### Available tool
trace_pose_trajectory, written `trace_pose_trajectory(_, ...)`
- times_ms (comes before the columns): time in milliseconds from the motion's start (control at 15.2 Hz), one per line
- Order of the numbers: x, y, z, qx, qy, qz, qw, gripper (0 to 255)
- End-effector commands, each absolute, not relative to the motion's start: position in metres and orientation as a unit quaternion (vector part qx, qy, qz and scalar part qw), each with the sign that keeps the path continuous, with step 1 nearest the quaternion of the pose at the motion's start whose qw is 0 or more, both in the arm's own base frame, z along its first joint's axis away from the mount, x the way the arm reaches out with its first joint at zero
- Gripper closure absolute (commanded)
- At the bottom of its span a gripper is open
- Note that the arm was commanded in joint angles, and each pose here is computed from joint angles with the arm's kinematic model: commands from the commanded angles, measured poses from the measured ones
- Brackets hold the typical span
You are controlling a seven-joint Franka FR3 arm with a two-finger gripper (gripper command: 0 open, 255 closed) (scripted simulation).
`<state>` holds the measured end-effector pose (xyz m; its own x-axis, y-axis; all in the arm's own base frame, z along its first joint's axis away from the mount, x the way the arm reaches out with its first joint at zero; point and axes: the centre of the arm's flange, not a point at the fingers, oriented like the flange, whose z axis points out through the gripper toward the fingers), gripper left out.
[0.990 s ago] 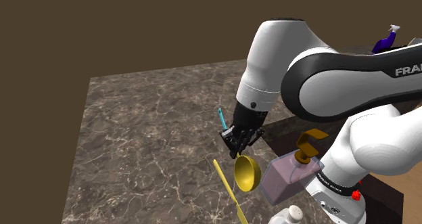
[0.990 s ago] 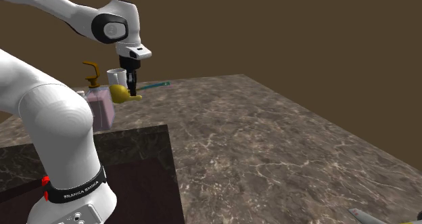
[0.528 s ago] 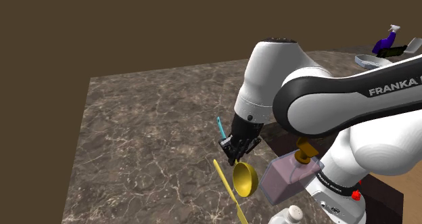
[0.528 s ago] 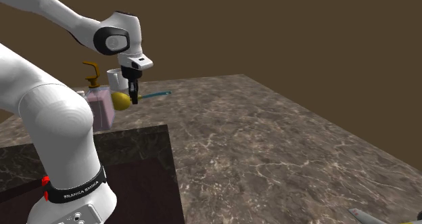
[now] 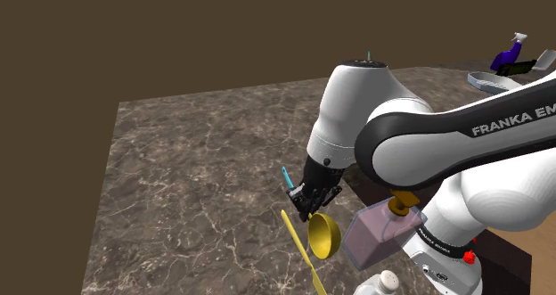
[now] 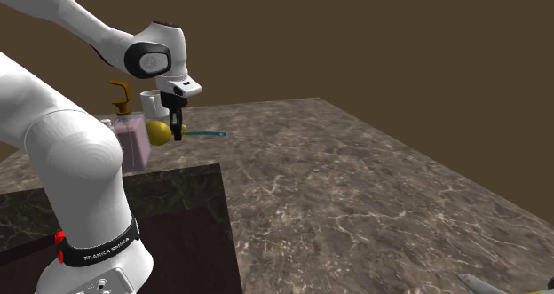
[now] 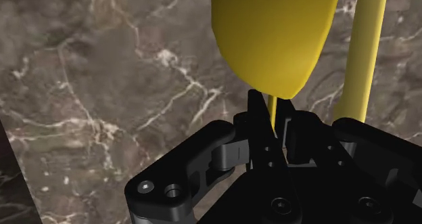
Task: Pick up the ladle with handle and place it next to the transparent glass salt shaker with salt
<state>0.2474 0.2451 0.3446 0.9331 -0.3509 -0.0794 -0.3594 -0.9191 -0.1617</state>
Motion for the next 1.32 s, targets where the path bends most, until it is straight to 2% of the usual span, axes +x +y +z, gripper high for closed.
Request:
trace_pose_trajectory(0,0.247,0.245,0.344,-0.979,0.181,0.025,0.086,255)
trace_pose_trajectory(66,0.247,0.245,0.344,-0.979,0.181,0.025,0.086,255)
trace_pose_trajectory(132,0.247,0.245,0.344,-0.979,0.181,0.025,0.086,0)
trace_pose_trajectory(462,0.247,0.245,0.344,-0.979,0.181,0.025,0.086,0)
trace_pose_trajectory(726,0.248,0.236,0.393,-0.979,0.181,0.025,0.086,0)
trace_pose_trajectory(1254,0.248,0.236,0.393,-0.979,0.181,0.025,0.086,0)
